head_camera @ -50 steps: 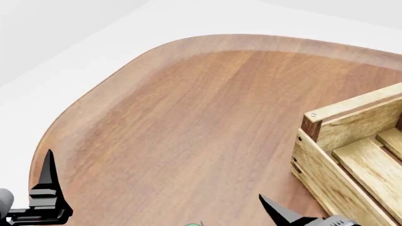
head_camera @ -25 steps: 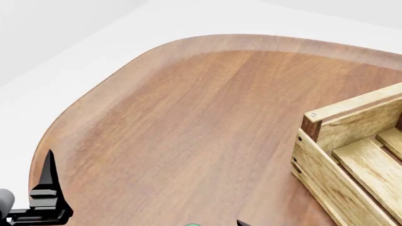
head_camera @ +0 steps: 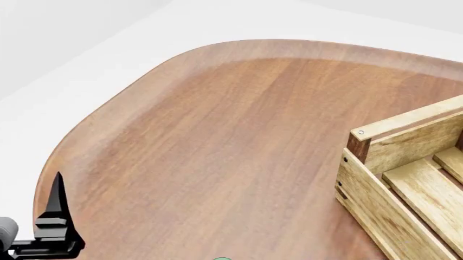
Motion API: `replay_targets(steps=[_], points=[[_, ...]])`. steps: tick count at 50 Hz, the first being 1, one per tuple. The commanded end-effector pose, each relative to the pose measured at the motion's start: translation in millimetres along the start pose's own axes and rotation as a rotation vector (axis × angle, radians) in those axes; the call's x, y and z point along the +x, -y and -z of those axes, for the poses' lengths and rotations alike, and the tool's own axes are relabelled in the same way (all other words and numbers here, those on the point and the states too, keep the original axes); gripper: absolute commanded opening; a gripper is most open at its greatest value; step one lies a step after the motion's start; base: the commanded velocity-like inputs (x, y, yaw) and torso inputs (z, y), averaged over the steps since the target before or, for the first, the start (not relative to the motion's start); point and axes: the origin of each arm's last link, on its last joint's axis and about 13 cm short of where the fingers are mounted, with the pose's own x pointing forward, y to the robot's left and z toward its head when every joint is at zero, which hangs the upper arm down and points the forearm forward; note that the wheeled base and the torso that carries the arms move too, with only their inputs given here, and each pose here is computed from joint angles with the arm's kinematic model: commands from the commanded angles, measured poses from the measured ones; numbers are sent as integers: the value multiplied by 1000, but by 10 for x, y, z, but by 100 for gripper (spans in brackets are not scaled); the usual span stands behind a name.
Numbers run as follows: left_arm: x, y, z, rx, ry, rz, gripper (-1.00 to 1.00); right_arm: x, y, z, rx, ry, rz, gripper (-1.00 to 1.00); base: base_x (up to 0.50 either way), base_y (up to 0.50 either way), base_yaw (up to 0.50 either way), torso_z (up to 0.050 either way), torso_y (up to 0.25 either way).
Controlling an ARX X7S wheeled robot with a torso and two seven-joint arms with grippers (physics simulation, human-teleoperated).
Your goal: Pick up the salad dressing and put it in the tray.
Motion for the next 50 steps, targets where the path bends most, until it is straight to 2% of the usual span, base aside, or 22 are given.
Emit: replay_targets(steps=[1, 21, 33, 50], points=[[-4, 0, 12, 0, -3, 0, 100, 116, -14, 109, 16, -33, -34, 100, 0, 0, 0, 0, 0], [-9, 7, 19, 3, -5, 3, 100, 363, 95, 198, 56, -44, -16, 100, 0, 0, 0, 0, 0], [-3, 2, 20, 3, -5, 3, 100, 517, 69, 239, 60, -57, -63, 100, 0, 0, 0, 0, 0], [0, 3, 19, 6, -4, 3, 100, 599, 103, 352, 80, -85, -62, 100, 0, 0, 0, 0, 0]])
